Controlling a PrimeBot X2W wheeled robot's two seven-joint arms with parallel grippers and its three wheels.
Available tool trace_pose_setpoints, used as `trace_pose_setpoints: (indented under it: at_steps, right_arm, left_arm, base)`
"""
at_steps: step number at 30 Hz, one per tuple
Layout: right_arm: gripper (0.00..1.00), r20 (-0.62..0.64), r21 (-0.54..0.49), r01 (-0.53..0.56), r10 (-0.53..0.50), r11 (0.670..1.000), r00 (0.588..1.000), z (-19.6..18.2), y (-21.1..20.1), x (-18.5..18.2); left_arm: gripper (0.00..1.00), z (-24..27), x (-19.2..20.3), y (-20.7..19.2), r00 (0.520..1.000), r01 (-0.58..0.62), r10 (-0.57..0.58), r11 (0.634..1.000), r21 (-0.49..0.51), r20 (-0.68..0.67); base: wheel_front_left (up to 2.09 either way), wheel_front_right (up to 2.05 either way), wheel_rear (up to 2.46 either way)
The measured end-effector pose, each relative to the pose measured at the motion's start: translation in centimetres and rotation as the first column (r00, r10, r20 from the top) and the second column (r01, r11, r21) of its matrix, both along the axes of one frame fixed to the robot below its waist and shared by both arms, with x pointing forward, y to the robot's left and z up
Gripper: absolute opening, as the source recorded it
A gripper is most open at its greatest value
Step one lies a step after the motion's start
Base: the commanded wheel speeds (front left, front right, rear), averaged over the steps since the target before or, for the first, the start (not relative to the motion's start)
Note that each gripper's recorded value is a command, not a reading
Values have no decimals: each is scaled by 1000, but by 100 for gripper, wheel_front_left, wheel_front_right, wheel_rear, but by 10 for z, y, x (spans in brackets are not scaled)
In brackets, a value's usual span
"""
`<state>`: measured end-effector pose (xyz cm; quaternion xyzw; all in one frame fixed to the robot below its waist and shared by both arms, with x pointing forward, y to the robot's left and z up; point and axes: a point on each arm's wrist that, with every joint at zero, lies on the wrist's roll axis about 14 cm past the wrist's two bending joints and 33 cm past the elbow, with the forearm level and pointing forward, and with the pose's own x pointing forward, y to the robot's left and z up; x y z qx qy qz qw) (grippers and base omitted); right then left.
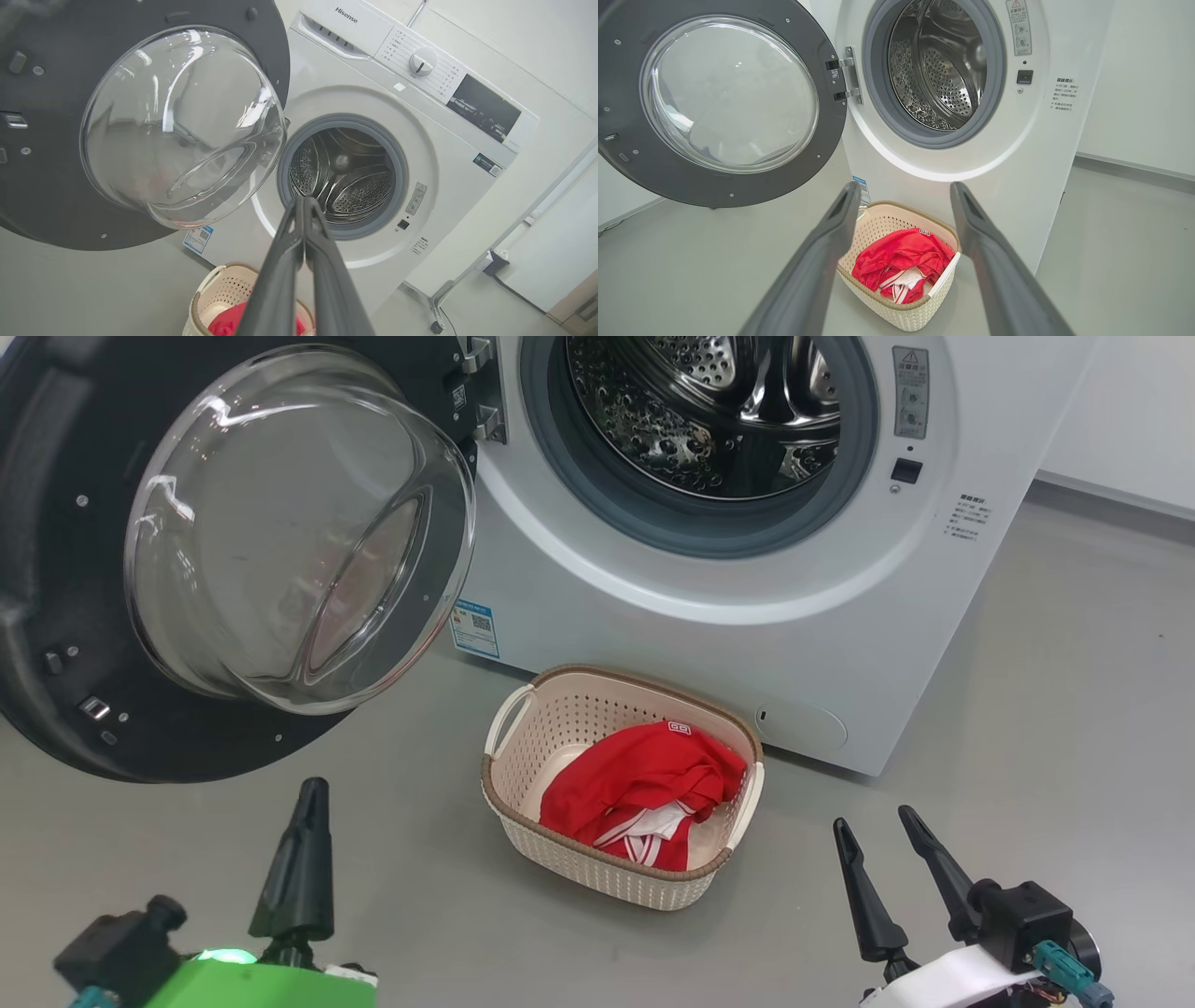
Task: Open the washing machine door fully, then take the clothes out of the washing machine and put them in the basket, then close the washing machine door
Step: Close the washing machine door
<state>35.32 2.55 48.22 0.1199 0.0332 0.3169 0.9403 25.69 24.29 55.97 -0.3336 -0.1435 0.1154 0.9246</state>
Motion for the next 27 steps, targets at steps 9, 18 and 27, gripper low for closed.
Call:
trace_pose_setpoints:
  at_steps: [9, 18, 27]
  right_arm:
    - [100, -19, -4, 2, -2, 1000, 1000, -7, -1, 4]
    - [100, -28, -9, -3, 3, 1000, 1000, -12, 0, 8]
    - [100, -35, -16, -8, 8, 1000, 999, -19, -2, 16]
  left_arm:
    - [0, 40, -6, 41, 964, -22, 97, 956, -291, 248]
    - [0, 95, -18, 92, 861, -49, 229, 926, -374, 454]
    - [0, 119, -30, 153, 794, -126, 327, 913, -388, 512]
  base:
    - [0, 0, 0]
    - [0, 0, 0]
    - [0, 0, 0]
